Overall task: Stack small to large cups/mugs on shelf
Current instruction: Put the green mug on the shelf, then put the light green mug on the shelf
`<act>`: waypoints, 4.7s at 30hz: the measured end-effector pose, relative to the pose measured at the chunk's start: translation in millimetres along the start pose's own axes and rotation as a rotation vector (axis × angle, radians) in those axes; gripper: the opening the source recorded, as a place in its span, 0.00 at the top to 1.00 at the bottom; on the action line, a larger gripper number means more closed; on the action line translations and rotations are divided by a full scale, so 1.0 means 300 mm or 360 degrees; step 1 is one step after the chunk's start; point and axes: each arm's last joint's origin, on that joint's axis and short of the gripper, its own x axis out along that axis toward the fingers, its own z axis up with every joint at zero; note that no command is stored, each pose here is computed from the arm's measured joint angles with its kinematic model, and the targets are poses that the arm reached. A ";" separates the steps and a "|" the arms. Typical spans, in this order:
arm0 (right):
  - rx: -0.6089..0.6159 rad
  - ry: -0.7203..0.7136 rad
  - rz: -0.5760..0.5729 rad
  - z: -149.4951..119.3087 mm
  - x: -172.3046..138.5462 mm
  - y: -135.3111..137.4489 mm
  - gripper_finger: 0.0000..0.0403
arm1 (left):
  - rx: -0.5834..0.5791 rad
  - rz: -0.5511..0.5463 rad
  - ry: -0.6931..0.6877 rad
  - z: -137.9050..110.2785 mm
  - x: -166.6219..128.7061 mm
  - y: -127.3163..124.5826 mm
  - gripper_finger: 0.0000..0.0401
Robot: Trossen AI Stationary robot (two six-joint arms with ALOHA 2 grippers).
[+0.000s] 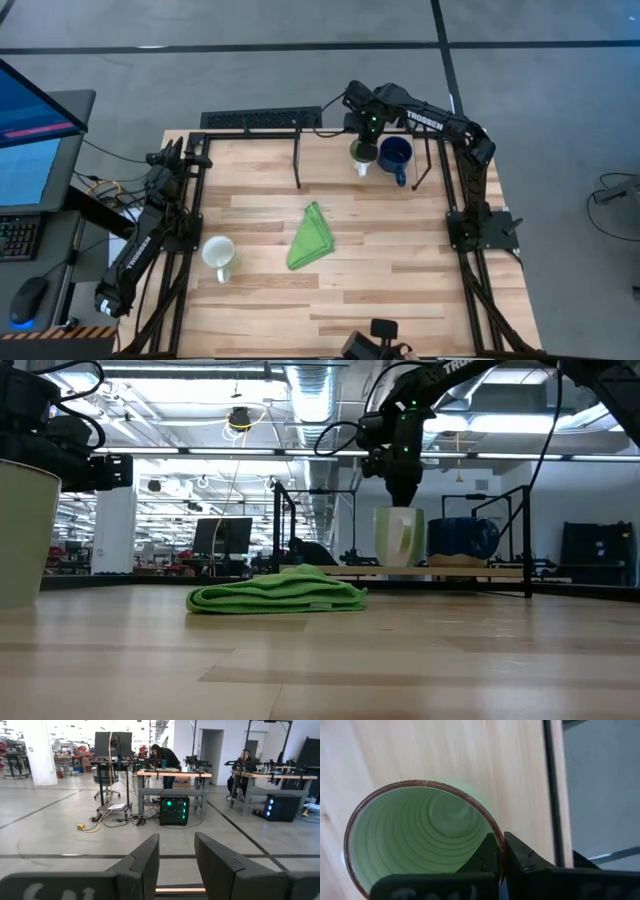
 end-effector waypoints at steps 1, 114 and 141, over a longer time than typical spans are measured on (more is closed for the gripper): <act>-0.0001 0.0004 -0.0014 0.000 0.000 0.000 0.95 | 0.0000 0.0000 -0.0001 0.000 0.000 0.000 0.72; 0.0071 -0.0044 -0.0025 0.022 -0.015 0.016 0.39 | -0.0001 -0.0004 0.0000 0.000 0.000 0.000 0.72; 0.0178 -0.0313 -0.0206 0.017 -0.437 0.046 0.39 | 0.0000 -0.0004 0.0001 0.000 0.000 0.000 0.72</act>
